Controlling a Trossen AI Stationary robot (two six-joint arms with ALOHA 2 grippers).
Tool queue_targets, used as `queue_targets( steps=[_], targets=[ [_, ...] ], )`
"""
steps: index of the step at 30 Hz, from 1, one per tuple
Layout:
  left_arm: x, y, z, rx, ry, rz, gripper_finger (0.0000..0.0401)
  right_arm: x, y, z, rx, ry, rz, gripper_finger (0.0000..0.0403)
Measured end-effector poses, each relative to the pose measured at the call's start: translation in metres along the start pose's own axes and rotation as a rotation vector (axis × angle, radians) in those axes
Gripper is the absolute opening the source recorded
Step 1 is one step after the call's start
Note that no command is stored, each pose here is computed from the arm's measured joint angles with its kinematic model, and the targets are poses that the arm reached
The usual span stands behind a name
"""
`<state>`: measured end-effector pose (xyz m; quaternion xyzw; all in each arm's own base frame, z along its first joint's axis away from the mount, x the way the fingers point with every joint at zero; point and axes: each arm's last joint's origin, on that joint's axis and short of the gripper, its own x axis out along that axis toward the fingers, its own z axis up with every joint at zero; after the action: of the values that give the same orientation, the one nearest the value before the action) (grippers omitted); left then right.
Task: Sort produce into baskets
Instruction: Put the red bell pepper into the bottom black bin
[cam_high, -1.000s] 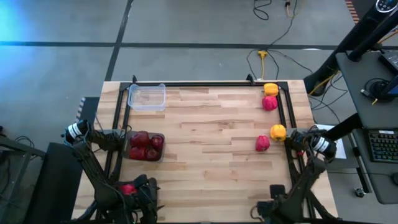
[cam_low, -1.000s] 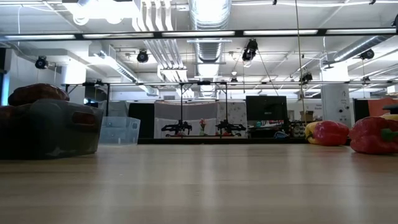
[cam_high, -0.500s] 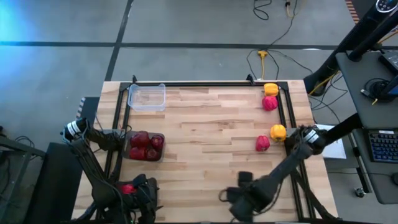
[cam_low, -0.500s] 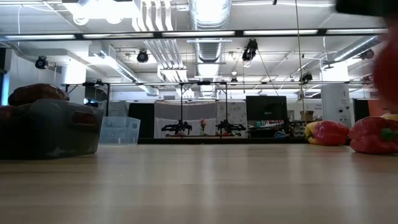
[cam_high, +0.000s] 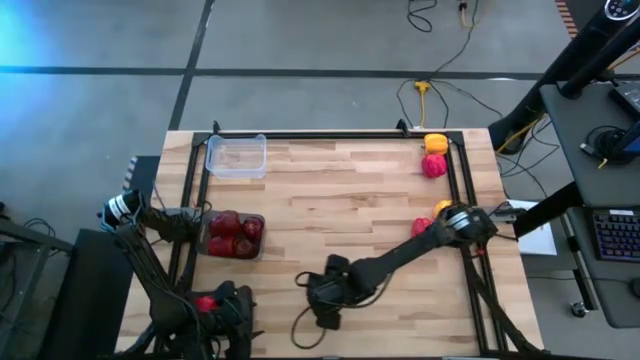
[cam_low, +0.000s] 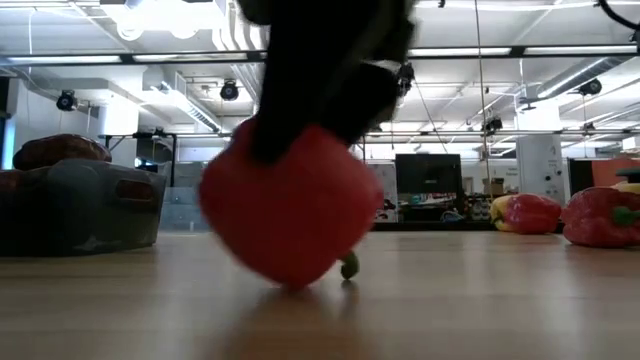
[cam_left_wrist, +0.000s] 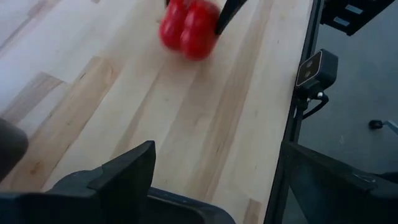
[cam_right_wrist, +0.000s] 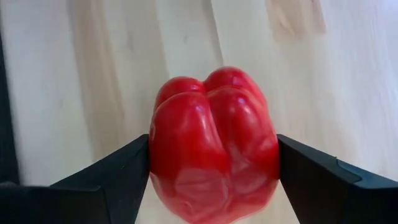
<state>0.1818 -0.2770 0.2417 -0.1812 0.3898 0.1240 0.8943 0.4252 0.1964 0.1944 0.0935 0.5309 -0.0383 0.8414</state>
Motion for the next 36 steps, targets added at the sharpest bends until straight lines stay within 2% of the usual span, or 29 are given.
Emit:
queue_targets(
  steps=[8,15,21,24,27,32,36],
  targets=[
    [0.003,-0.001,0.003,0.014,0.007,-0.013,0.0352,0.019,0.016,0.022,-0.086,0.027,-0.032,0.0369],
    [0.008,0.003,0.023,0.118,0.012,-0.014,0.0359,-0.014,0.029,0.026,-0.084,0.031,-0.047,0.0379],
    [0.023,0.004,0.045,0.242,0.003,-0.039,0.0359,-0.043,0.040,0.007,-0.019,0.125,-0.141,0.0379],
    [0.029,0.004,0.055,0.267,-0.023,-0.049,0.0359,-0.052,0.053,-0.007,0.012,0.133,-0.166,0.0379],
    [0.041,0.008,0.057,0.253,-0.032,-0.039,0.0359,-0.059,0.067,-0.021,0.057,0.132,-0.162,0.0379],
    [0.064,0.017,0.046,0.153,-0.064,-0.041,0.0359,-0.067,0.086,-0.039,0.101,0.126,-0.143,0.0379],
    [0.087,0.031,0.039,0.158,-0.083,0.047,0.0359,-0.070,0.093,-0.049,0.094,0.143,-0.153,0.0379]
  ],
)
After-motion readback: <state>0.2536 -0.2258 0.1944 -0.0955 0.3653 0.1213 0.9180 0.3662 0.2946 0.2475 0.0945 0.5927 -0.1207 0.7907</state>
